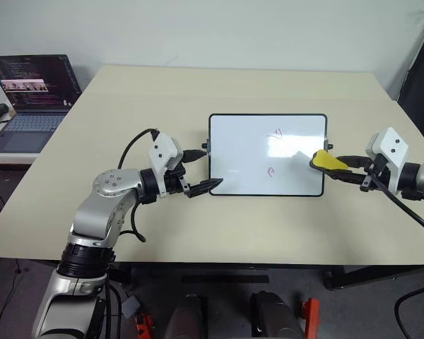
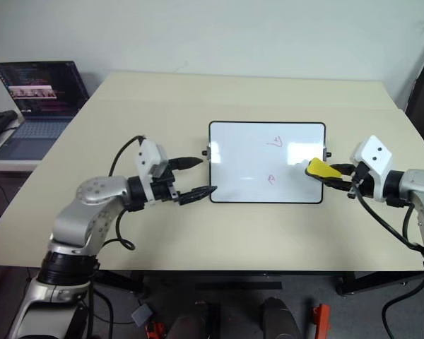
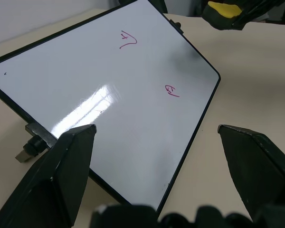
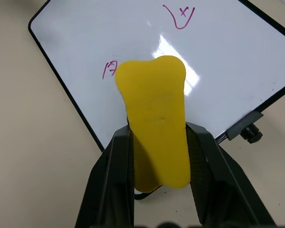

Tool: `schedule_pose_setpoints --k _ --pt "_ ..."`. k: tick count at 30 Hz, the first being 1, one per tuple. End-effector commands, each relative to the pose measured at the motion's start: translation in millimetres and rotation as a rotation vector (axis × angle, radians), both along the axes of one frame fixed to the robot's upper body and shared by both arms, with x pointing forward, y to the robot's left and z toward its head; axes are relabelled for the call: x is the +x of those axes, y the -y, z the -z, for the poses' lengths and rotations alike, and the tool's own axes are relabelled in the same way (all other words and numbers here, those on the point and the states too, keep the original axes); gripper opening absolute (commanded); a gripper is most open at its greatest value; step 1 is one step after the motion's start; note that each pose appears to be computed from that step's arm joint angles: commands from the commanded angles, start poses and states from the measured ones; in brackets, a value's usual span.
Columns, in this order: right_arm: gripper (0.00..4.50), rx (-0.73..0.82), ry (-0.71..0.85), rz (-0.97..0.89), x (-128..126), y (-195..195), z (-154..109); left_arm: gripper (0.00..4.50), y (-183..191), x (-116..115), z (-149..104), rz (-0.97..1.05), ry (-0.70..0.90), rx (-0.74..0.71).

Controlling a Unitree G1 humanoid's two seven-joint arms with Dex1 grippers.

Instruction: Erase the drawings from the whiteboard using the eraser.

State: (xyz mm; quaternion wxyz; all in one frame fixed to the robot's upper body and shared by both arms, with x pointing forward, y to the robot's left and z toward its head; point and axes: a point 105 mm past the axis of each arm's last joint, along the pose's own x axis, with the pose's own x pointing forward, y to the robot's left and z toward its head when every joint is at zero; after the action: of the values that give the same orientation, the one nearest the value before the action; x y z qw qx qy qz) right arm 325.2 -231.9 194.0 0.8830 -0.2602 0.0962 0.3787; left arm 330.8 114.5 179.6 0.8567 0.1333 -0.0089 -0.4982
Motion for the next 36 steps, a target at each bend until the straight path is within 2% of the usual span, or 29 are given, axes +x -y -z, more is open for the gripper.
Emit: schedule_pose_setpoints --k 1,5,11,23,29,36 --pt "1.14 0.001 0.060 -0.012 0.2 -2.4 -15.3 4.50 4.1 0.0 -9.6 0.017 0.046 0.001" --pt "1.14 -0.021 0.029 -0.015 -4.6 -1.1 -10.1 4.50 5.8 -0.4 -8.9 0.023 0.043 -0.001" --pt "1.14 -0.089 -0.013 0.051 -10.7 24.2 -0.7 4.50 7.3 0.7 -8.3 0.029 0.039 -0.002" --pt "1.14 -0.060 0.031 0.046 -7.3 18.0 -13.8 4.50 9.3 5.1 -11.8 0.041 0.051 0.001" --pt "1.14 -0.029 0.063 0.058 -4.6 22.2 -28.4 4.50 9.4 4.7 -11.6 0.044 0.052 0.003" --pt "1.14 -0.106 0.076 0.082 -2.7 39.7 -37.8 4.50 9.9 5.9 -10.2 0.046 0.048 0.009"
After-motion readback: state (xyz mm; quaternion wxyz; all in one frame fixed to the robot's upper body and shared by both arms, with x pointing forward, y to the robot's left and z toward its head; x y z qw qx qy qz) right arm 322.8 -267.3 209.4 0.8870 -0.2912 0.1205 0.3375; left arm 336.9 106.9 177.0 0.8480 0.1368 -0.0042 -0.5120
